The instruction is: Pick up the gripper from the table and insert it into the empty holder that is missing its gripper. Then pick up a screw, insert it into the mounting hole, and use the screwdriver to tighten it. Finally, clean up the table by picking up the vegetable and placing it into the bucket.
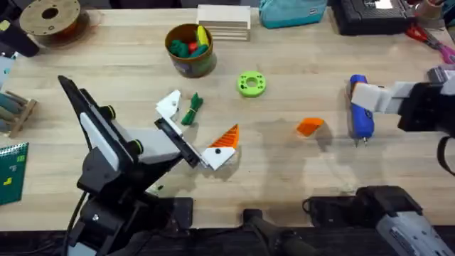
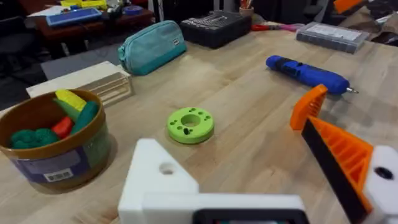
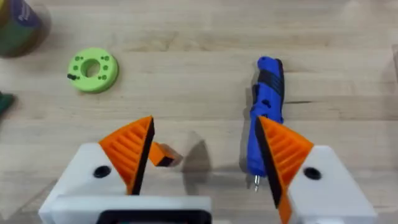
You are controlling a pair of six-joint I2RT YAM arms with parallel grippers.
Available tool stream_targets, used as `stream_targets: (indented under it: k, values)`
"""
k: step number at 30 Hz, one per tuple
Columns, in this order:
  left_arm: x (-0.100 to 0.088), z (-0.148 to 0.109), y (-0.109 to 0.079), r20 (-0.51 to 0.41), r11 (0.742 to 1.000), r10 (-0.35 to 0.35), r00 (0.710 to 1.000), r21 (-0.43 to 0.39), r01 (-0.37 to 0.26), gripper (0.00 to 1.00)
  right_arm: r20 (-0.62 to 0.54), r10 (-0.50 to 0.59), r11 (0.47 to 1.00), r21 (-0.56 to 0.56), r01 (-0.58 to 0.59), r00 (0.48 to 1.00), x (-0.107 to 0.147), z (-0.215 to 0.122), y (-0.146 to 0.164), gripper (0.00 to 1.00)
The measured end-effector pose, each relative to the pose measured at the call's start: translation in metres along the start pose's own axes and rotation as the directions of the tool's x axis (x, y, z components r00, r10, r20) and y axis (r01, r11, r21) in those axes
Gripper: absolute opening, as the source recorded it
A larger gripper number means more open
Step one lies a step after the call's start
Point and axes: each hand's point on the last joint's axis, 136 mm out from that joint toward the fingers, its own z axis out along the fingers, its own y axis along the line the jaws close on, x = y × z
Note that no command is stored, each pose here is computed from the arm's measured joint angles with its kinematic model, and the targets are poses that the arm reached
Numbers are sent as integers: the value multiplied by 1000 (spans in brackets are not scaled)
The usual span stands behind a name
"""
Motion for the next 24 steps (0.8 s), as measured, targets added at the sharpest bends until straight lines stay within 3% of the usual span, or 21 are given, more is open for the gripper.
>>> stream_targets:
  k: [5, 10, 17, 24]
  values:
    - [0, 0, -4, 1, 1000, 0, 1000, 24, 0, 987, 9, -57, 996, -74, 58, 998, -6, 5, 13, 944]
    - [-1, -1, -22, 4, 992, -4, 1000, 127, 3, 987, -139, -174, 971, -190, 146, 975, 14, 27, 35, 944]
    - [0, -4, -38, 3, 975, -6, 1000, 223, 5, 987, -329, -405, 895, -334, 296, 853, 53, 43, 63, 944]
    - [0, -5, -42, 2, 970, -7, 1000, 243, 6, 987, -459, -475, 875, -337, 347, 751, 74, 69, 58, 945]
